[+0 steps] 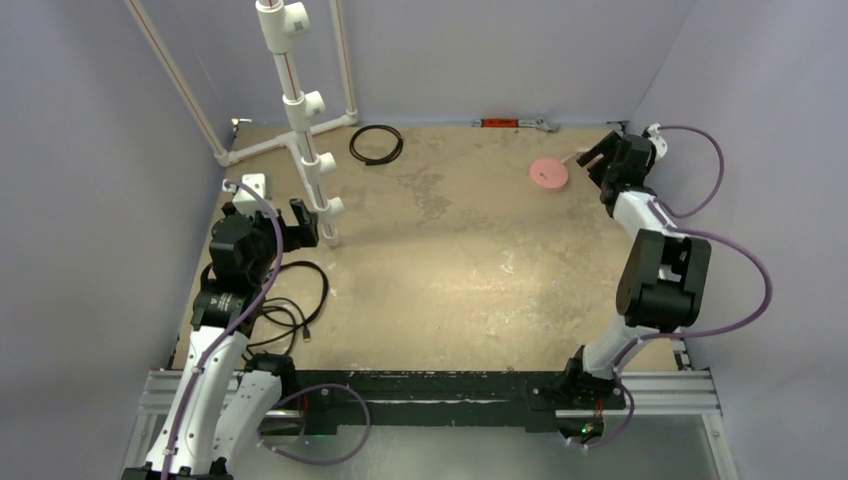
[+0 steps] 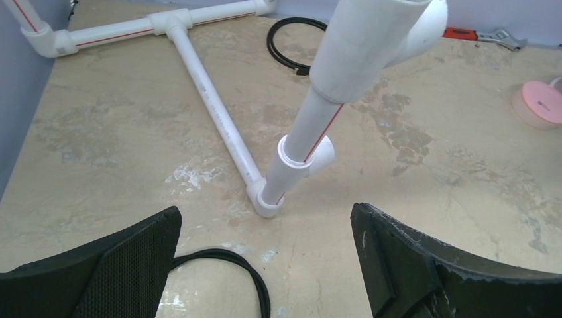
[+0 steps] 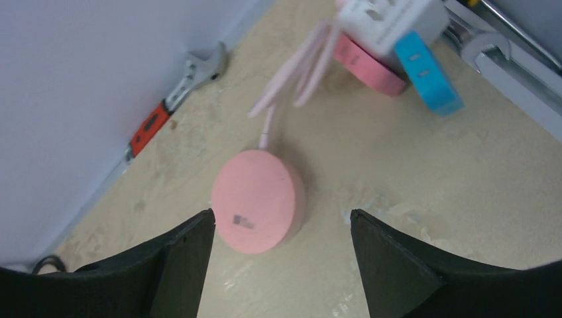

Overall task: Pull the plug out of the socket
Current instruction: Move the socket to the center of the board.

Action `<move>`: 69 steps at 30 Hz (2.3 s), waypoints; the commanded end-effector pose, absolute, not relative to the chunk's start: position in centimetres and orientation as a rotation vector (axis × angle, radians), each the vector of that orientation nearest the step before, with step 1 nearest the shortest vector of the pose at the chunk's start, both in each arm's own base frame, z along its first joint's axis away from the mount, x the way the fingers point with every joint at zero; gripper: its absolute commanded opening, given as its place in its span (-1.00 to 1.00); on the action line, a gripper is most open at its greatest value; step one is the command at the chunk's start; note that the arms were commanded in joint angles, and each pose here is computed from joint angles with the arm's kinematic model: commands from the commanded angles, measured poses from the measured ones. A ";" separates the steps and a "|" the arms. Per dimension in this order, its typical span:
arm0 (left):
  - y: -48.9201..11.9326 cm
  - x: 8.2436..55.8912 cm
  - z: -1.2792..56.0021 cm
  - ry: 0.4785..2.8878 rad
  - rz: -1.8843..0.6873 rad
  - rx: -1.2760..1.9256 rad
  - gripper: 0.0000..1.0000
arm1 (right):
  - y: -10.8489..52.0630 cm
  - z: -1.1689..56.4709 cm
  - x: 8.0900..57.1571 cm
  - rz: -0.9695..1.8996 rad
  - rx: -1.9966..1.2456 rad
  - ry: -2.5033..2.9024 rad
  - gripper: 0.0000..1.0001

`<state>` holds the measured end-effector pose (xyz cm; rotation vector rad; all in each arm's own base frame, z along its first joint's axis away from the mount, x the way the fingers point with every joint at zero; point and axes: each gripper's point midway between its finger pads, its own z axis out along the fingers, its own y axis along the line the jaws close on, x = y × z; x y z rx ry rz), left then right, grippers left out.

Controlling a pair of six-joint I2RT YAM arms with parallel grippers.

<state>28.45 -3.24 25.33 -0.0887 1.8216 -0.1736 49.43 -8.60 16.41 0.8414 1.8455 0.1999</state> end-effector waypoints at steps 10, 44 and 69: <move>-5.6 28.5 26.1 1.789 -0.289 0.018 0.99 | -12.8 16.4 54.3 0.214 1.033 1.693 0.55; -8.1 28.1 25.9 1.785 -0.380 0.141 0.98 | -12.8 14.5 60.0 0.367 1.067 1.708 -1.00; -19.0 24.3 23.9 1.792 -0.827 0.534 0.82 | 5.5 25.4 44.5 0.461 0.312 1.703 -1.00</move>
